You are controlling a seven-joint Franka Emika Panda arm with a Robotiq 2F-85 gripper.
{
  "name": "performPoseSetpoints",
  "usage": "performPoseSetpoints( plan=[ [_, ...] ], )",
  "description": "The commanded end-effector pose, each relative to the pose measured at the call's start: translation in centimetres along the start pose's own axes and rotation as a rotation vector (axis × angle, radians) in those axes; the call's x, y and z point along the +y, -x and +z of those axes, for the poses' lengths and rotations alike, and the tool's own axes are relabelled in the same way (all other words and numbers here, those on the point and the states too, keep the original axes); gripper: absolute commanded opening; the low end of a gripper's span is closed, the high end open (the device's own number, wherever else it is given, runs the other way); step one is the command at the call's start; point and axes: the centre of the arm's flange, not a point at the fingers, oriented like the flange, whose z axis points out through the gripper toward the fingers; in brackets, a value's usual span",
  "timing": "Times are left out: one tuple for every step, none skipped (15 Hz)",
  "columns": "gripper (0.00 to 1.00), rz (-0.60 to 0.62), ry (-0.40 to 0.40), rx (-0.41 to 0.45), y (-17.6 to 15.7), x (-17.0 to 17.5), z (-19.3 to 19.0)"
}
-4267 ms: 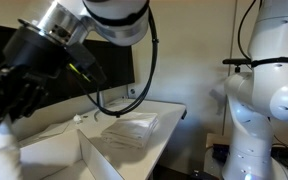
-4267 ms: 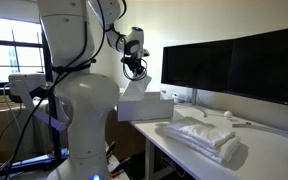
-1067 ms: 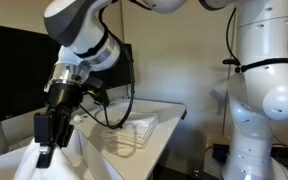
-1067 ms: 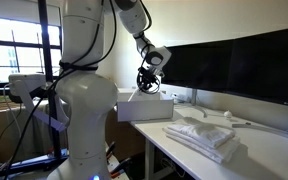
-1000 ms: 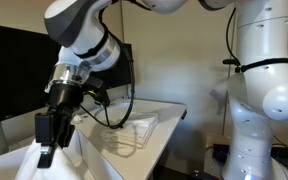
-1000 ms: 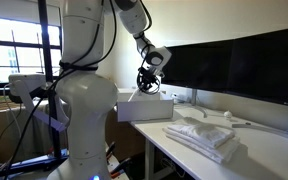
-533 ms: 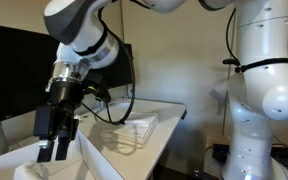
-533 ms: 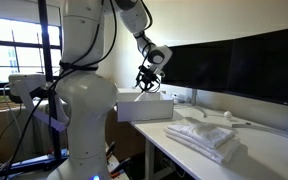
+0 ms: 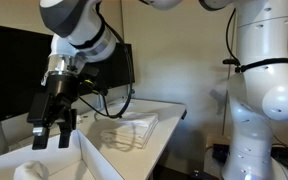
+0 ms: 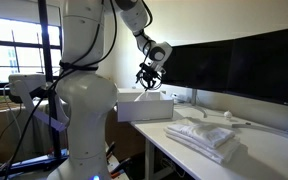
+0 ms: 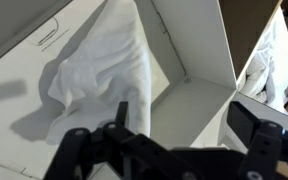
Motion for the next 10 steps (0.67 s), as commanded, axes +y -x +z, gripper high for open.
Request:
performPoseSetpoints(
  plan=[
    [1.00, -0.035, 0.111, -0.024, -0.7, -1.6, -1.9],
    [1.00, -0.054, 0.153, -0.028, -0.9, -2.0, -2.4],
    [1.00, -0.076, 0.199, -0.029, -1.1, -2.6, -3.2],
    [1.00, -0.093, 0.240, -0.026, -1.3, -3.0, -3.8],
    [1.00, -0.112, 0.278, -0.023, -1.4, -3.6, -4.6],
    [1.00, -0.128, 0.308, -0.019, -1.6, -4.1, -5.2],
    [1.00, -0.144, 0.337, -0.014, -1.6, -4.7, -6.0],
    [1.00, -0.156, 0.361, -0.009, -1.5, -5.2, -6.7],
    [1.00, -0.168, 0.386, -0.004, -1.3, -5.6, -7.6],
    [1.00, -0.182, 0.407, 0.005, -1.0, -5.9, -8.4]
  ],
)
